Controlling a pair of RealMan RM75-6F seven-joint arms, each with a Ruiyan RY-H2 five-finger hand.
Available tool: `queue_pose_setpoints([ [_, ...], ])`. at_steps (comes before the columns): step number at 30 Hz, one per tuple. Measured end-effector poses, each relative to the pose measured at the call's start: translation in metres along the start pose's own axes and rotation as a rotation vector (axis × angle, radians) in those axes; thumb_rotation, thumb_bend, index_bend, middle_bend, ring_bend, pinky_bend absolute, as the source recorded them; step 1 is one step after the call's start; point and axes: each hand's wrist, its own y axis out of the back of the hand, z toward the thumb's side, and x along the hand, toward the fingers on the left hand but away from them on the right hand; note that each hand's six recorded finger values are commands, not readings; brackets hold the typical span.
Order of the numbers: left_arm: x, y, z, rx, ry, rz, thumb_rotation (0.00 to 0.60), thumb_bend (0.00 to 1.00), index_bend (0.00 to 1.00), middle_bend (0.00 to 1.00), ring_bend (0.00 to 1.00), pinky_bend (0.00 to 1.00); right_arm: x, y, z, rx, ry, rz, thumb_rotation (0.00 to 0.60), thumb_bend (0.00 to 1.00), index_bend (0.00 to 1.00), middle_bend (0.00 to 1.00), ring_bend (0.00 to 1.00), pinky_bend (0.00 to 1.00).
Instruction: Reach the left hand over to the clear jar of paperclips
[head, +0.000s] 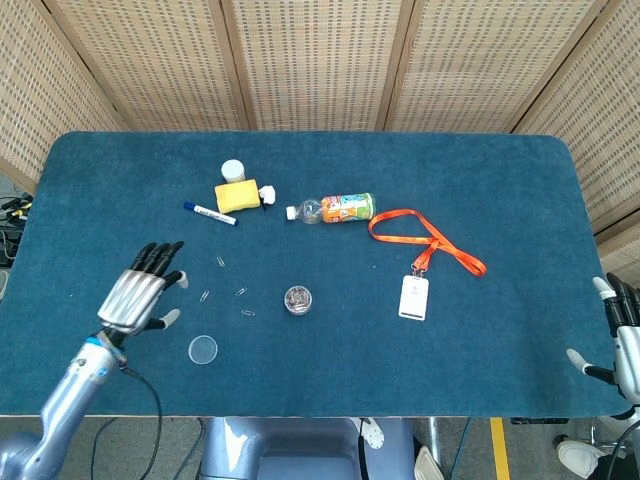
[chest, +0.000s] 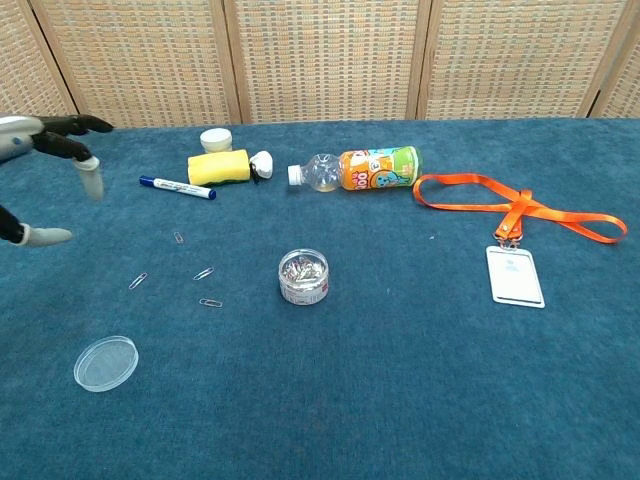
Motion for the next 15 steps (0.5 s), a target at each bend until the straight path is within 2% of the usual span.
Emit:
queue_pose_setpoints([
  [7,0.040,-0.033,0.037,0.034,-0.042,-0.098,0.600,0.36,0.46,0.00,0.00,0.00,-0.001,0.000,-0.003,-0.006,-0.008,0.003,0.600,0.00,0.00,0.00,0.00,0.00],
  [15,0.052,-0.059,0.060,0.063,-0.064,-0.160,0.600,0.37,0.46,0.00,0.00,0.00,-0.004,-0.003,-0.006,-0.008,-0.017,0.014,0.600,0.00,0.00,0.00,0.00,0.00],
])
